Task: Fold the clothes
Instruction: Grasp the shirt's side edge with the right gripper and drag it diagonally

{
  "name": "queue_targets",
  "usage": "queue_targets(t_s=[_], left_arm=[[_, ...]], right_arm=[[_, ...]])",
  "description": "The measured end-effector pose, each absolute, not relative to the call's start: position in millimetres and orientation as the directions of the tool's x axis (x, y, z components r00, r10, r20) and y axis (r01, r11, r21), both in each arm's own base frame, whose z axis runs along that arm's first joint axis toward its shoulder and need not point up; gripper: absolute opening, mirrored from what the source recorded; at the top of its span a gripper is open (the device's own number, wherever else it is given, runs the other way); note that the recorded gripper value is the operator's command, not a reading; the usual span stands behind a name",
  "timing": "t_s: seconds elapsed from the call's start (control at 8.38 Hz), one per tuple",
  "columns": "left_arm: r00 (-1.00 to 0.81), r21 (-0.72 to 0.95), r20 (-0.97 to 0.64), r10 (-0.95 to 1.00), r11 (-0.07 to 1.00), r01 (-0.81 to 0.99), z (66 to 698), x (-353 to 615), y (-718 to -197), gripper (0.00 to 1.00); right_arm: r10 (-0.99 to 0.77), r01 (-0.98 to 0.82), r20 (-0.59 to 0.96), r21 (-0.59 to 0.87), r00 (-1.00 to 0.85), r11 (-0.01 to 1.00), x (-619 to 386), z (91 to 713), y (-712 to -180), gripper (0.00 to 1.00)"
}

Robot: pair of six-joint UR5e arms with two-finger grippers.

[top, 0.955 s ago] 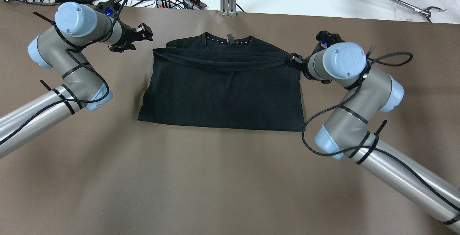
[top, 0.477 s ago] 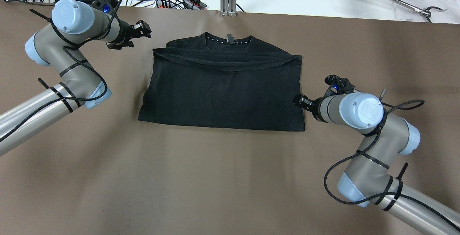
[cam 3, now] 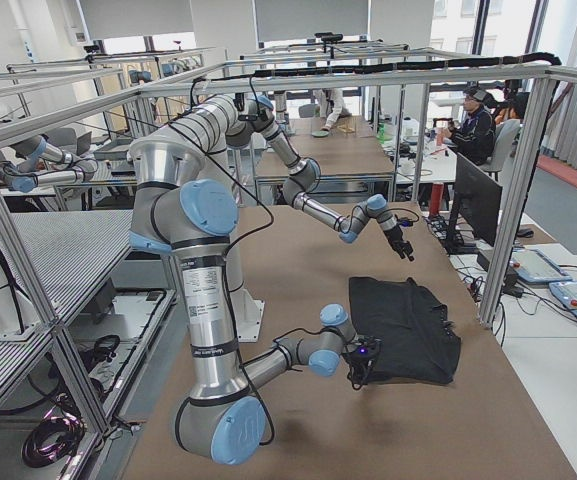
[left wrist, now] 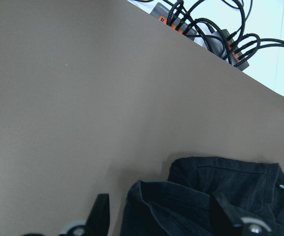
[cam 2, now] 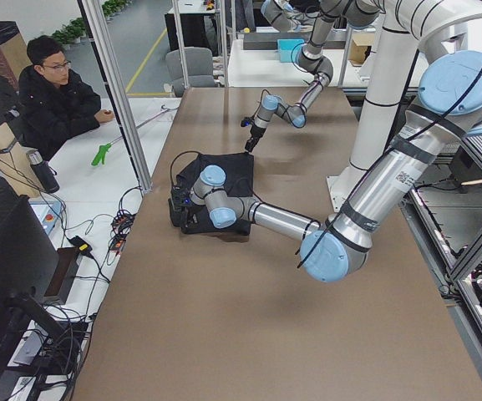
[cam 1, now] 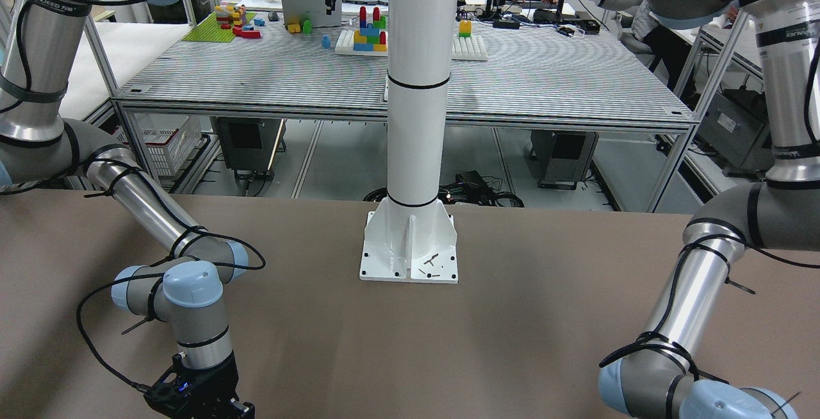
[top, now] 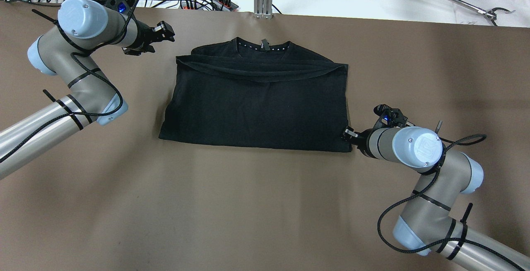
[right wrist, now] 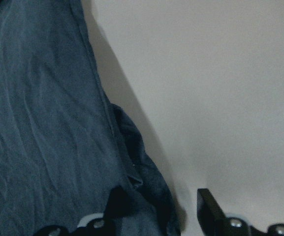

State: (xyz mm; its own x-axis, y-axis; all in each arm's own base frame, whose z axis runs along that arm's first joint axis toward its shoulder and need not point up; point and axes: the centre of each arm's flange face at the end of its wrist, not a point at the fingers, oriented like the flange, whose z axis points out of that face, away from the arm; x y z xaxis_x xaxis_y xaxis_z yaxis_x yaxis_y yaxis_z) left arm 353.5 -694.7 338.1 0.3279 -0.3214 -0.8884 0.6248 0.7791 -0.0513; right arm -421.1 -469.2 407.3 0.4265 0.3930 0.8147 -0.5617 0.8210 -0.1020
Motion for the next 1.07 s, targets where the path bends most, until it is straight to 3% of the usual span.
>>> queue_targets(t_s=[0.36,0.48,0.6,0.72,1.07], left_arm=[[0.328,-0.051,-0.889,-0.32,0.779,0.624,337.4,354.1,-694.3,0.76],[0.327,-0.051,-0.889,-0.32,0.78,0.624,336.9,354.4,-694.3,0.76],[0.327,-0.05,-0.89,-0.319,0.779,0.625,336.5,354.4,-694.4,0.76],[0.326,-0.049,-0.89,-0.318,0.779,0.625,335.8,354.4,-694.4,0.76],[0.326,-0.049,-0.89,-0.318,0.78,0.624,335.7,354.9,-693.6,0.76]], right_arm=[[0.421,-0.567,0.81,-0.137,0.408,0.812,-429.5,407.5,-460.7,0.49],[0.429,-0.567,0.809,-0.148,0.403,0.81,-432.8,407.2,-457.4,0.34],[0.432,-0.566,0.808,-0.153,0.4,0.81,-435.2,407.0,-455.0,0.06],[0.435,-0.566,0.808,-0.157,0.398,0.809,-436.3,406.5,-453.8,0.0],[0.438,-0.567,0.813,-0.167,0.384,0.807,-433.7,399.8,-451.1,0.0]])
